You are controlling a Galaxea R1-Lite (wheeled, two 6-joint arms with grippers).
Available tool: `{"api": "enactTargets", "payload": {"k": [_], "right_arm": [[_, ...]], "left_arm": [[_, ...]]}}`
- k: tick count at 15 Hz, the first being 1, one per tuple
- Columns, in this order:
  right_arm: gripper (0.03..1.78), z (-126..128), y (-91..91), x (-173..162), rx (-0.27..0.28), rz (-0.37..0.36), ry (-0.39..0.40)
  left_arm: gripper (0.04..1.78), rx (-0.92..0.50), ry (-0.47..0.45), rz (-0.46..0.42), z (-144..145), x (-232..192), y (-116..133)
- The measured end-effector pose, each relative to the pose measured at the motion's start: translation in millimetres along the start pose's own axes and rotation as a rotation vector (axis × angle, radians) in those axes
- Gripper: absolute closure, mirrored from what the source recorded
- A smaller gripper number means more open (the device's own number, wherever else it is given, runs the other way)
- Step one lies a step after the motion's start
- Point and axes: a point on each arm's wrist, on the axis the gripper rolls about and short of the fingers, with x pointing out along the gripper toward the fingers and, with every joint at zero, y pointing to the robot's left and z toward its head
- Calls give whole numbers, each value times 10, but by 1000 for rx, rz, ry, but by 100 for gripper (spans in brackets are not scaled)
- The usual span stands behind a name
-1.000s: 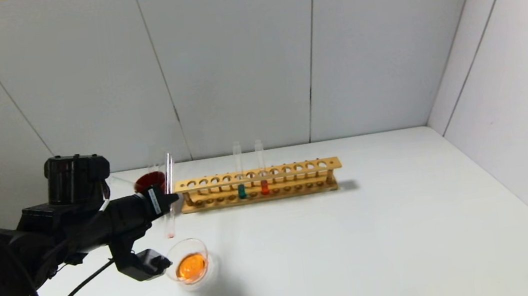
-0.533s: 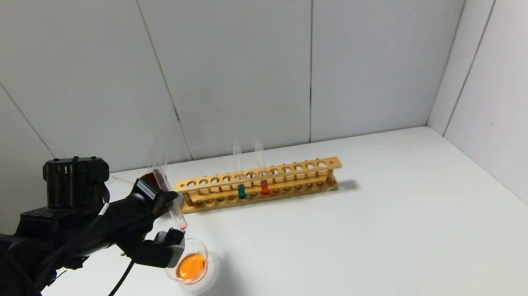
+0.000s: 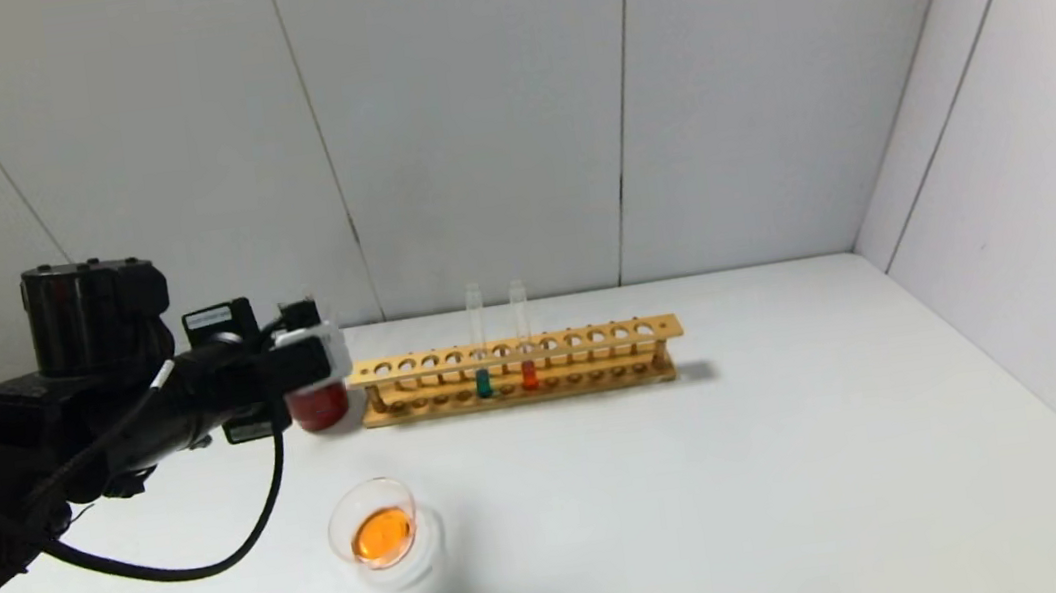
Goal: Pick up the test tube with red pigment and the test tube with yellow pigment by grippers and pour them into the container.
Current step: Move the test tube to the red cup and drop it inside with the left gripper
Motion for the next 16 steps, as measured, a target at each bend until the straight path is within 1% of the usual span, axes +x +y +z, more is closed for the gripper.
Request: {"api": "enactTargets", "payload": {"k": [3,6,8,9,12,14,16], "right_arm": [[6,0,0,0,0,0,0],[6,0,0,0,0,0,0],[6,0,0,0,0,0,0],[6,0,0,0,0,0,0],[6,0,0,0,0,0,0],[6,0,0,0,0,0,0],[6,0,0,0,0,0,0]], "left_arm": [[152,-270,-13,79,66,79,244],[152,-571,-37,132,90,222,507],[152,-780,-33,159,20,331,652],[152,-864,-17,172,-57,388,686],[152,-1035,68,224,-262,552,661],[152,-1142,90,225,-315,650,600],[152,-1214,103,217,-354,733,540]]}}
